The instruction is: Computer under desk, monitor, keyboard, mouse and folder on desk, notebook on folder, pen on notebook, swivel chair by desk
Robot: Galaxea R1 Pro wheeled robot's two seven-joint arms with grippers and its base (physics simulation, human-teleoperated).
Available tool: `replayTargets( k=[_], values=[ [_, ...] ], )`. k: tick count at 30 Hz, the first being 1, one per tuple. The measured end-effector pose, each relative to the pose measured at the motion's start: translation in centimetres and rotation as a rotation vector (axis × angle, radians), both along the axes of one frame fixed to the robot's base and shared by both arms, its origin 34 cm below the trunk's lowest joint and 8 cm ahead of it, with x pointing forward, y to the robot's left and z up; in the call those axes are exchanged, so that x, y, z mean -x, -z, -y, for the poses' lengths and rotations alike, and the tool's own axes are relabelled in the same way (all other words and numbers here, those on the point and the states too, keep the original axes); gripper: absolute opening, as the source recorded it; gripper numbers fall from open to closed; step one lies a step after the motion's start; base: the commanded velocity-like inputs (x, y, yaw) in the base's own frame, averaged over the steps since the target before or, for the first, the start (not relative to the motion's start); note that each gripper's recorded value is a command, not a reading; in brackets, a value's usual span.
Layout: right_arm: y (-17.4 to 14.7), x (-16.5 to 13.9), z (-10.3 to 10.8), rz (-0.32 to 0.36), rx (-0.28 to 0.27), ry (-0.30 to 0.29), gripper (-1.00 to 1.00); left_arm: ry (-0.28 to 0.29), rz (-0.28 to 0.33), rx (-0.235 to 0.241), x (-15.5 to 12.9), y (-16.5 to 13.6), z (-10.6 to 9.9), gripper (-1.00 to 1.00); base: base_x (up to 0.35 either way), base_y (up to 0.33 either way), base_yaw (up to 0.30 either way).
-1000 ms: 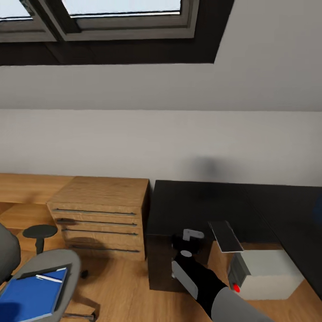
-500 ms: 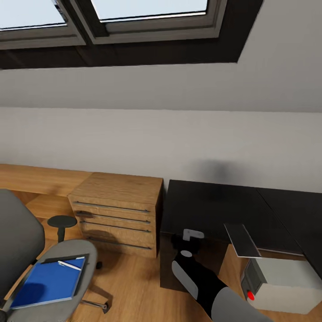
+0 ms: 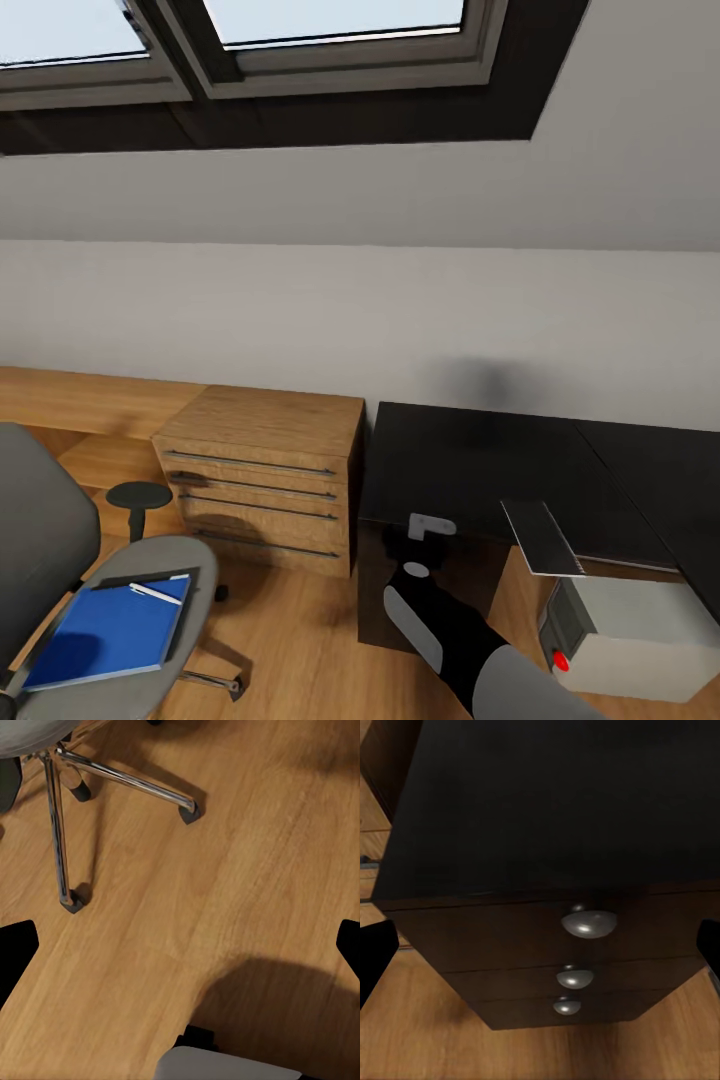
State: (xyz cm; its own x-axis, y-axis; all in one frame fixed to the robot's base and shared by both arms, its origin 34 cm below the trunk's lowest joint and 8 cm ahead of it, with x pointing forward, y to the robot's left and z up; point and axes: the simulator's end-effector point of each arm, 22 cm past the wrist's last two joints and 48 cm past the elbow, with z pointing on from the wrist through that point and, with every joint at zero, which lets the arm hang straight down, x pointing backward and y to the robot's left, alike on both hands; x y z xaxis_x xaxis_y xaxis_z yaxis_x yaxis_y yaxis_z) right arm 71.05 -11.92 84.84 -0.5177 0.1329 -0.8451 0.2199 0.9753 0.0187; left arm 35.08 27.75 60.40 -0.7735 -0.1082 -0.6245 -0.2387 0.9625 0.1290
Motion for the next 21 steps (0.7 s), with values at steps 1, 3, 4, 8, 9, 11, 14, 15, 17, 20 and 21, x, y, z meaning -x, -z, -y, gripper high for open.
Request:
replayTargets(
  k=[1, 3, 4, 8, 9, 11, 14, 15, 17, 20, 21],
  values=[
    [0.0, 0.0, -0.1, 0.001, 0.0, -0.002, 1.0, 0.0, 0.0, 0.0, 0.0, 0.0, 0.0, 1.0, 0.0, 0.0, 0.0],
    [0.0, 0.0, -0.1, 0.001, -0.001, -0.002, 1.0, 0.0, 0.0, 0.0, 0.0, 0.0, 0.0, 1.0, 0.0, 0.0, 0.049],
    [0.0, 0.0, -0.2, 0.001, -0.001, -0.003, 1.0, 0.0, 0.0, 0.0, 0.0, 0.0, 0.0, 1.0, 0.0, 0.0, 0.122],
    [0.0, 0.0, -0.2, 0.001, 0.001, -0.004, 1.0, 0.0, 0.0, 0.0, 0.0, 0.0, 0.0, 1.0, 0.0, 0.0, 0.204],
    [0.0, 0.0, -0.2, 0.001, 0.001, -0.004, 1.0, 0.0, 0.0, 0.0, 0.0, 0.0, 0.0, 1.0, 0.0, 0.0, 0.208],
    [0.0, 0.0, -0.2, 0.001, 0.002, -0.004, 1.0, 0.0, 0.0, 0.0, 0.0, 0.0, 0.0, 1.0, 0.0, 0.0, 0.157],
    [0.0, 0.0, -0.2, 0.002, 0.003, -0.006, 1.0, 0.0, 0.0, 0.0, 0.0, 0.0, 0.0, 1.0, 0.0, 0.0, 0.073],
    [0.0, 0.1, -0.3, 0.002, 0.003, -0.008, 1.0, 0.0, 0.0, 0.0, 0.0, 0.0, 0.0, 1.0, 0.0, 0.0, 0.046],
    [0.0, 0.1, -0.4, 0.003, 0.006, -0.014, 1.0, 0.0, 0.0, 0.0, 0.0, 0.0, 0.0, 1.0, 0.0, 0.0, 0.024],
    [-0.1, 0.4, -1.6, 0.011, 0.032, -0.057, 1.0, 0.0, 0.0, 0.0, 0.0, 0.0, 0.0, 1.0, 0.0, 0.0, 0.008],
    [-0.1, 0.4, -1.7, 0.013, 0.036, -0.064, 1.0, 0.0, 0.0, 0.0, 0.0, 0.0, 0.0, 1.0, 0.0, 0.0, 0.004]
  ],
)
